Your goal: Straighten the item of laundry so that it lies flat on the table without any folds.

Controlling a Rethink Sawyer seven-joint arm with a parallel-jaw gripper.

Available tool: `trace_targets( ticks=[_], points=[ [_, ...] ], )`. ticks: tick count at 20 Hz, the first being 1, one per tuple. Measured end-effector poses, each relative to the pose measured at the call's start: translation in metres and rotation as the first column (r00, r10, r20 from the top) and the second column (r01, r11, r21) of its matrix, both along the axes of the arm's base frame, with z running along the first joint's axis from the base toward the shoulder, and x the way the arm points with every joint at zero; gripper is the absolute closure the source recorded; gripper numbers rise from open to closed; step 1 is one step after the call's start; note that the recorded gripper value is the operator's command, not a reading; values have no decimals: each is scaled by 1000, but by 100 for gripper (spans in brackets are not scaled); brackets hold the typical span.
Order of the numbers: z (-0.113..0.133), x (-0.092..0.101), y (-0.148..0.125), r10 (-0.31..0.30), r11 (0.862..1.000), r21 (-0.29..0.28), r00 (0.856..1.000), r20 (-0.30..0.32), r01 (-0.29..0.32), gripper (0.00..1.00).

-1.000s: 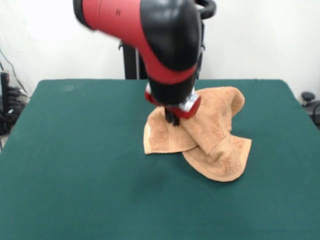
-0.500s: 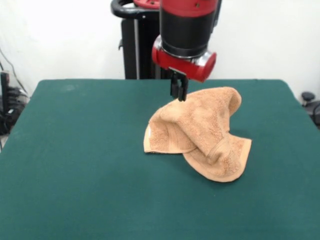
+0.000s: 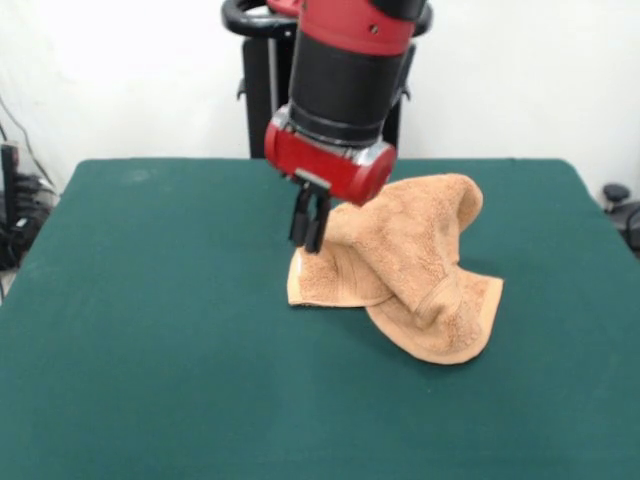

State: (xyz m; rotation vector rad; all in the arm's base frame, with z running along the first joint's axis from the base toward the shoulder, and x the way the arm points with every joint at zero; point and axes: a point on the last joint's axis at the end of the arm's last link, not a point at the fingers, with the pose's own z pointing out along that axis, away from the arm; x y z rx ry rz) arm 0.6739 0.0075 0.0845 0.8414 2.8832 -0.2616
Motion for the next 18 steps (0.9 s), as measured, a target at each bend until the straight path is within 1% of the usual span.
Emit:
trace_targets(
  ticks=[2,4,5,9,10,13,14,18],
  points=[
    [-9,-2,-5,0,1000,-19,1000,17,0,100],
    [-20,-7,-9,-5,1000,-29,1000,19,6,100],
    [-30,-12,-12,-16,1000,-26,1000,6,16,100],
    [-47,-24,-18,-40,999,-6,999,-26,40,100],
    [-56,-31,-22,-58,998,10,997,-50,58,100],
    [-64,-39,-24,-75,996,33,994,-77,78,100],
    [-71,-46,-25,-90,994,59,991,-103,96,100],
    [-85,-57,-28,-119,984,111,983,-142,136,100]
  ],
)
